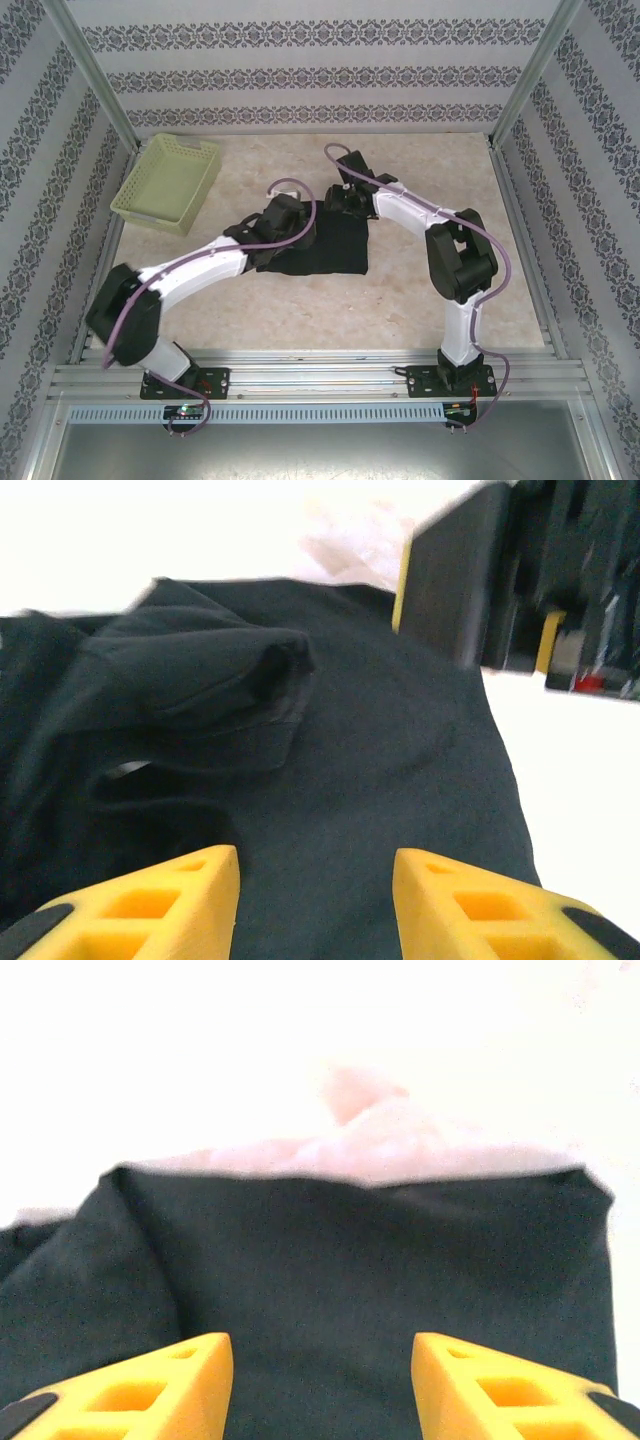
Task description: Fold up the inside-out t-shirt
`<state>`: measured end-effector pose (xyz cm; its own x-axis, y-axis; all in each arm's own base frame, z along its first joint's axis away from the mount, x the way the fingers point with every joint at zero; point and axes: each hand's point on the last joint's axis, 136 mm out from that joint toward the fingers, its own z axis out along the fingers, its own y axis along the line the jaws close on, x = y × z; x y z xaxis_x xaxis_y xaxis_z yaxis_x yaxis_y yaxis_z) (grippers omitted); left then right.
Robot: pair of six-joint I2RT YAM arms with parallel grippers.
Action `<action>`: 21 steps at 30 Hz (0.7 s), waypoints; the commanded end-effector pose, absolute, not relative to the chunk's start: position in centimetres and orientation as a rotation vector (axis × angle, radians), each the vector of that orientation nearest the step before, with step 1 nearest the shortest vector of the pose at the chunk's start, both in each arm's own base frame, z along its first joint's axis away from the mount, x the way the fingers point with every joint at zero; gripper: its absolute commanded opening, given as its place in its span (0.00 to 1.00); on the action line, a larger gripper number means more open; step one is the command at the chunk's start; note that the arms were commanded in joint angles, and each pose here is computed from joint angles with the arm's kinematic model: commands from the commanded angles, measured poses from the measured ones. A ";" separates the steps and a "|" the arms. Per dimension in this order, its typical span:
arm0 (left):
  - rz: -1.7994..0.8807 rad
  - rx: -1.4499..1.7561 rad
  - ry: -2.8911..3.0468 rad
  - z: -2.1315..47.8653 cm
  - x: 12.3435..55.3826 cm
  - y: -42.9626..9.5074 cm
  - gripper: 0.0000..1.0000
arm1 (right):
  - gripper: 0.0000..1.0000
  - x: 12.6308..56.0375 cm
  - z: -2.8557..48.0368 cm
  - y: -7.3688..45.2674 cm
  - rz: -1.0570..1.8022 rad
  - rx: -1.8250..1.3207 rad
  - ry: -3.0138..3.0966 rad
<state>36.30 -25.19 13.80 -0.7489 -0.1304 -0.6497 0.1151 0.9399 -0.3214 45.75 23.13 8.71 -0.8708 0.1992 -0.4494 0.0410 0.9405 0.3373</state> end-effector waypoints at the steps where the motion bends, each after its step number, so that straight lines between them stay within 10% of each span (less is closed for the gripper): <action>1: -0.602 -0.006 2.364 12.4 38.7 -28.2 0.44 | 0.50 46.9 6.3 23.2 0.510 0.212 2.644; 21: -0.294 -0.449 2.431 8.3 45.2 -12.4 0.45 | 0.44 37.9 0.3 17.3 0.288 0.438 2.757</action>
